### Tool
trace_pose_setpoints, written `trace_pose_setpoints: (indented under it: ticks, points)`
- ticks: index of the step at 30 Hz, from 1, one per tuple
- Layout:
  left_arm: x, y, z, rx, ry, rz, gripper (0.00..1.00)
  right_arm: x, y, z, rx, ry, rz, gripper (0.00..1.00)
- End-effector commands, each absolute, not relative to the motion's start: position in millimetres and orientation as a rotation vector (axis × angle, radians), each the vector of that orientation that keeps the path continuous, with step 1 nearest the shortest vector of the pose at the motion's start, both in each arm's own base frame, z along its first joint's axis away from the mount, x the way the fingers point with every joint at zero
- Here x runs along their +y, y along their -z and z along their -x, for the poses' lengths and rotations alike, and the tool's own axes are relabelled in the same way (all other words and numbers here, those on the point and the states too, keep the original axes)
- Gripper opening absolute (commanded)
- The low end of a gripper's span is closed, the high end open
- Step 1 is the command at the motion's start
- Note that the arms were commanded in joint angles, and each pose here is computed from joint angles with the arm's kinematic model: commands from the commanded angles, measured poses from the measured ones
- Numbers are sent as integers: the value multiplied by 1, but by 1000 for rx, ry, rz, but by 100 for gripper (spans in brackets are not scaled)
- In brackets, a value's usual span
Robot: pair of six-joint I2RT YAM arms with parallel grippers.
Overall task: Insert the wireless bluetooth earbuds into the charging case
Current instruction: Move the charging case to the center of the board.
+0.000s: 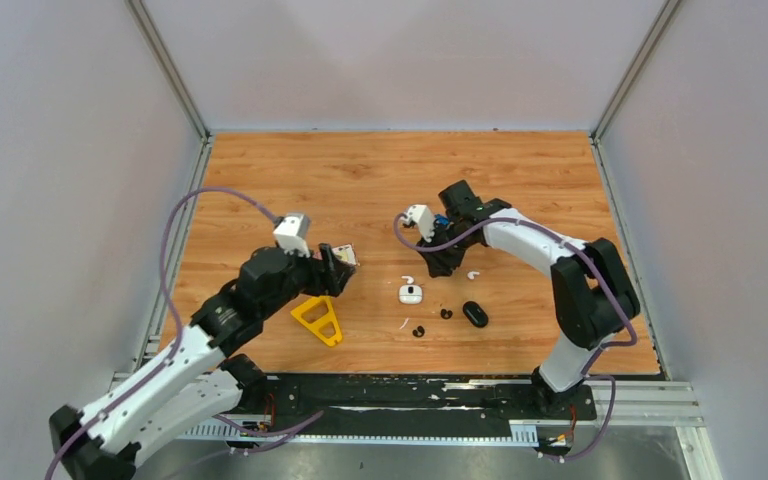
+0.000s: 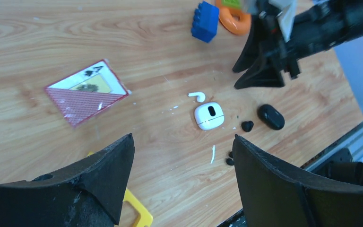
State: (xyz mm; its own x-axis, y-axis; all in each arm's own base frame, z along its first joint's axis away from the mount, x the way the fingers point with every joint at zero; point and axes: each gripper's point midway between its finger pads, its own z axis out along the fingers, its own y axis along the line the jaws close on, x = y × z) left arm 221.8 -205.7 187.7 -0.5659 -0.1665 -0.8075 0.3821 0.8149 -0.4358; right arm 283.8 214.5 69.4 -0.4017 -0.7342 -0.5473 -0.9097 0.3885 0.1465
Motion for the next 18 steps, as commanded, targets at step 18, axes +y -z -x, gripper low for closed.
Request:
trace_pose_setpoints:
  ticks: [18]
  points:
    - [-123, -186, -197, 2031, 471, 20, 83, 272, -18, -249, 2023, -329, 1903, 48]
